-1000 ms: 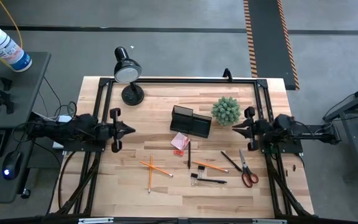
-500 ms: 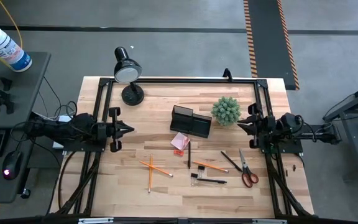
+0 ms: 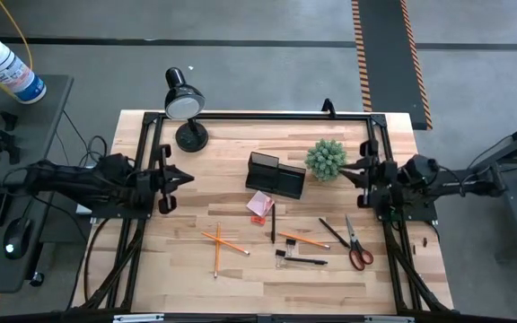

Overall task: Pick and place office supplies into organizer
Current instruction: Put the top right black pen into the black desk organizer

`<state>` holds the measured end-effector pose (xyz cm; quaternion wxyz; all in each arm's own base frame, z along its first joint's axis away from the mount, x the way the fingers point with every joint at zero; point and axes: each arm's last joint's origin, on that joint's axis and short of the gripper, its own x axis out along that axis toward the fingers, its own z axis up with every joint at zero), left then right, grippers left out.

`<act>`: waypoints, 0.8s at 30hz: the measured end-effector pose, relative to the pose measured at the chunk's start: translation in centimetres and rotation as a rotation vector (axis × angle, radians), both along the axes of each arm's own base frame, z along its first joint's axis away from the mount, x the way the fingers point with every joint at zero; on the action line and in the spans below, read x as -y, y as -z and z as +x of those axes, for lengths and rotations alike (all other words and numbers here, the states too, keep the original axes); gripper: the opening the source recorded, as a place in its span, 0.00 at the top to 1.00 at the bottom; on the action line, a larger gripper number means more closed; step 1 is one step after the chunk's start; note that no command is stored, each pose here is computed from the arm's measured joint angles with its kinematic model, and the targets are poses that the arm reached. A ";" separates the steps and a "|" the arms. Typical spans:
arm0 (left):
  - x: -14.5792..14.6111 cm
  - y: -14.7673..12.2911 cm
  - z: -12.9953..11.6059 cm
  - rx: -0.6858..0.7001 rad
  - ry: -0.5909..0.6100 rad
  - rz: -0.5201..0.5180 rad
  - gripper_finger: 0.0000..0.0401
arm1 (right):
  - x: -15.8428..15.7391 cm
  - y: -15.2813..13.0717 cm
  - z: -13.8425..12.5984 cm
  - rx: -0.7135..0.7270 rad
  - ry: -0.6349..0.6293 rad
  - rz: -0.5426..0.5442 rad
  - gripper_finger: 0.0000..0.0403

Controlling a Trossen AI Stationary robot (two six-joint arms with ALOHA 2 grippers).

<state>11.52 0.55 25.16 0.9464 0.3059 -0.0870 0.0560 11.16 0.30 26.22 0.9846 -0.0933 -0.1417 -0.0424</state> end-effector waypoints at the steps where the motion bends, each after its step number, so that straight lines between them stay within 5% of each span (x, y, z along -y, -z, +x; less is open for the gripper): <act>1: 0.0 -0.6 0.2 -0.020 -0.005 0.002 0.99 | 0.0 -0.9 0.2 -0.009 0.014 0.000 0.88; 7: -0.1 -2.7 1.7 -0.209 -0.007 -0.008 0.99 | 0.1 -4.5 1.4 -0.184 0.062 0.023 0.88; 12: -0.2 -2.0 3.0 -0.350 -0.006 -0.046 0.99 | 0.0 -4.9 2.8 -0.402 0.027 0.152 0.88; 24: 0.4 -0.8 4.6 -0.457 0.219 -0.076 0.99 | -1.7 -1.0 6.2 -0.902 -0.174 0.314 0.89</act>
